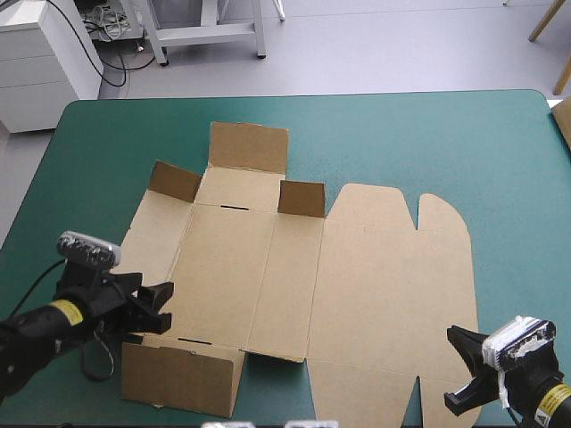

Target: Fold the box

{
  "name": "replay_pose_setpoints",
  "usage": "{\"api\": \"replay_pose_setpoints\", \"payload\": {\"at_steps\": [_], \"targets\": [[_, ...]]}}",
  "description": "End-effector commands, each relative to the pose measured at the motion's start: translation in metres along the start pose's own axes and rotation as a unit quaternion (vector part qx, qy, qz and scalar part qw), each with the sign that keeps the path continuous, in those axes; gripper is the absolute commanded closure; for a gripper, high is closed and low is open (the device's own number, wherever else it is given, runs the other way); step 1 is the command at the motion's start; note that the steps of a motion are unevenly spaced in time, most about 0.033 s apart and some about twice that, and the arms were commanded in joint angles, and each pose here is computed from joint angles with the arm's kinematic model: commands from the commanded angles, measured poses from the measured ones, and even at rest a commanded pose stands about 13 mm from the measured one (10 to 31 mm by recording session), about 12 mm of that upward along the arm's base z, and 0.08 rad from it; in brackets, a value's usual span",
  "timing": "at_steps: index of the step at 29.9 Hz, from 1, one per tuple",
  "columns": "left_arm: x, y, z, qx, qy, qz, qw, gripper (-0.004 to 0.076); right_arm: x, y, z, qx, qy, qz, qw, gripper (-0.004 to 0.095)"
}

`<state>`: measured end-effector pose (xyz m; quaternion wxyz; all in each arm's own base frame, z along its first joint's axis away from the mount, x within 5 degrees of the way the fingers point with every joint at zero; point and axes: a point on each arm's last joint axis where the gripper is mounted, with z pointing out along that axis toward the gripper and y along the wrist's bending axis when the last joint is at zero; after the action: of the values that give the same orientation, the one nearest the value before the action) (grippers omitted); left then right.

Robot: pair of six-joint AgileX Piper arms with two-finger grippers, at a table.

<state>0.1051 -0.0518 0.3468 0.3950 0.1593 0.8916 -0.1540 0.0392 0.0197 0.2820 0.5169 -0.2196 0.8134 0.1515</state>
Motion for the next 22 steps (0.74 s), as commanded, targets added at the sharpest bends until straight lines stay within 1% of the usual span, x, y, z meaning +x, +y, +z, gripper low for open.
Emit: {"api": "replay_pose_setpoints", "payload": {"at_steps": [1,4,10,14,16,19,22], "targets": [[-0.037,0.0,0.006,-0.006,0.017,0.005,1.0,0.033,-0.013,0.0,-0.003,-0.001,-0.042,-0.004,0.999,0.0928],[-0.057,0.001,0.02,-0.008,0.068,0.006,0.998,0.033,-0.013,0.0,-0.003,-0.001,-0.042,-0.004,0.999,0.0928],[-0.09,0.006,0.036,-0.026,0.104,0.016,0.994,0.033,-0.013,0.0,-0.003,-0.001,-0.042,-0.004,0.999,0.0928],[-0.095,0.027,0.046,-0.037,0.16,-0.012,0.986,0.033,-0.013,0.0,-0.003,-0.001,-0.042,-0.004,0.999,0.0928],[-0.094,0.041,0.05,-0.025,0.183,-0.024,0.982,0.033,-0.013,0.0,-0.003,-0.001,-0.042,-0.004,0.999,0.0928],[-0.096,0.067,0.051,-0.004,0.17,-0.056,0.984,0.033,-0.013,0.0,-0.003,-0.001,-0.042,-0.004,0.999,0.0928],[-0.097,0.094,0.048,0.018,0.135,-0.086,0.987,0.033,-0.013,0.0,-0.003,-0.001,-0.042,-0.004,0.999,0.0929]]}}
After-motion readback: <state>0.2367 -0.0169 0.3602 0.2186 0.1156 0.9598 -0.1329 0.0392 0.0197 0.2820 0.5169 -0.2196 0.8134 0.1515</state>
